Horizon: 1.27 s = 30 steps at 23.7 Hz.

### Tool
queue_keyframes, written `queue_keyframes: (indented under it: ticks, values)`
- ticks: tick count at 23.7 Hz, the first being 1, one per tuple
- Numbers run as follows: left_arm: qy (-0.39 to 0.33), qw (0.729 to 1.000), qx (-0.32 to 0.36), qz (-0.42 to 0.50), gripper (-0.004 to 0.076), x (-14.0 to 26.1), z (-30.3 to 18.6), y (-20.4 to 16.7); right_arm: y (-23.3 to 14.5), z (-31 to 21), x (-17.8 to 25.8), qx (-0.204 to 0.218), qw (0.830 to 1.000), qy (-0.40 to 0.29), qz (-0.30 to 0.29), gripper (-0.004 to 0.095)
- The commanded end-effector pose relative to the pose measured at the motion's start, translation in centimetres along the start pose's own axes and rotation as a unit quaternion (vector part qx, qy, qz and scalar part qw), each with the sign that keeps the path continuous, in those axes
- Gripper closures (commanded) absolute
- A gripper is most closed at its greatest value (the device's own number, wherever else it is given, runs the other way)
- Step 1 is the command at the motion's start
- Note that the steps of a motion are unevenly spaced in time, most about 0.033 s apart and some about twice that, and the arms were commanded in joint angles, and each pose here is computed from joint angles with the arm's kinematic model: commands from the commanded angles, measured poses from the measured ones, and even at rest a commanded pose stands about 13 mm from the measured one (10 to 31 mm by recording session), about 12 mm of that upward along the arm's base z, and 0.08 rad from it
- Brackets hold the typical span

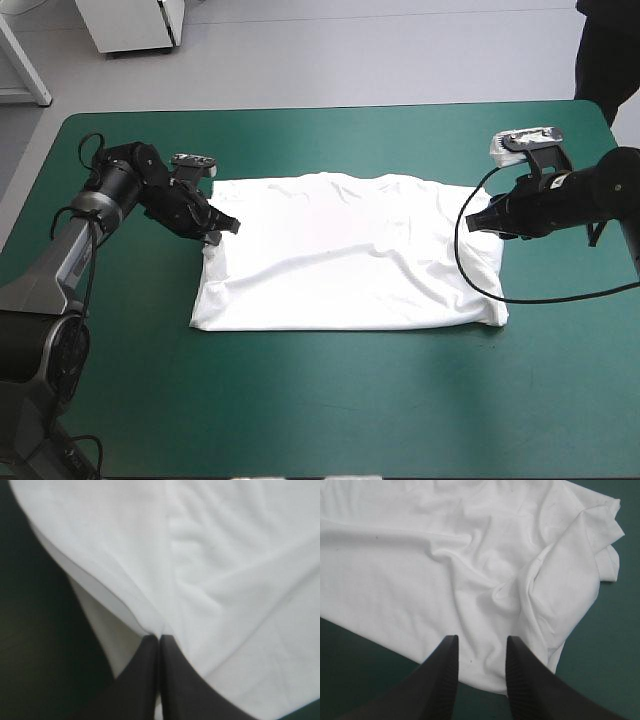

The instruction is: Fold the cloth

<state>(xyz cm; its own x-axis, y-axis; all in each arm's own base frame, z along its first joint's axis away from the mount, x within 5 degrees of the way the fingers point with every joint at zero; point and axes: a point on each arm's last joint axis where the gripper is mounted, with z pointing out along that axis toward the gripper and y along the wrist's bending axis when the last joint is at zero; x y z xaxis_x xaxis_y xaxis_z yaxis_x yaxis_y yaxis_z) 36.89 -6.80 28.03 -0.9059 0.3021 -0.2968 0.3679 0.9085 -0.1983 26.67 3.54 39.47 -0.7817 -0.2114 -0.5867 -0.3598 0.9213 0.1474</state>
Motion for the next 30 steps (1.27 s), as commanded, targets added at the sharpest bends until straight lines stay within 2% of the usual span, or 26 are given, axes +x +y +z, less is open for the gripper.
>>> queue_keyframes:
  ticks: [1,6,9,12,14,15,18,19,21,25,30]
  values:
    - [-0.040,0.999,0.021,0.024,0.0746,-0.7,-2.0,-3.2,0.6,-2.0,-0.6,-0.001,0.999,-0.043,-0.005,0.0601]
    - [-0.017,0.998,0.032,0.044,0.0746,-1.3,0.8,-5.2,0.6,-2.0,-0.5,-0.002,0.999,-0.038,-0.005,0.0601]
    - [0.018,0.999,0.036,0.034,0.0746,-1.7,4.3,-4.5,0.5,-2.0,-0.4,0.006,0.999,-0.035,-0.009,0.0601]
    - [0.051,0.997,0.046,0.030,0.0743,-1.4,5.7,-4.3,0.4,-2.0,-0.4,0.011,0.999,-0.034,-0.014,0.0601]
    - [0.052,0.995,0.070,0.039,0.0702,-1.3,5.6,-4.7,0.4,-2.0,-0.4,0.012,0.999,-0.037,-0.015,0.0600]
    - [0.053,0.994,0.086,0.041,0.0638,-1.4,5.3,-5.1,0.4,-2.0,-0.5,0.012,0.999,-0.038,-0.017,0.0601]
    - [0.076,0.991,0.101,0.049,0.0512,-1.4,4.2,-5.5,0.4,-2.0,-0.4,0.012,0.999,-0.036,-0.020,0.0600]
    - [0.067,0.991,0.101,0.056,0.0447,-1.7,3.1,-5.8,0.4,-2.0,-0.4,0.011,0.999,-0.035,-0.020,0.0593]
    - [0.028,0.993,0.093,0.069,0.0395,-2.3,0.5,-6.3,0.4,-2.0,-0.4,0.008,0.999,-0.032,-0.020,0.0566]
    - [-0.022,0.994,0.071,0.085,0.0394,-2.4,-3.3,-6.9,0.6,-2.0,0.0,0.002,1.000,-0.015,-0.019,0.0481]
    - [-0.048,0.996,-0.017,0.073,0.0394,-0.4,-7.5,-6.5,0.9,-2.6,0.5,0.000,1.000,-0.007,-0.013,0.0465]
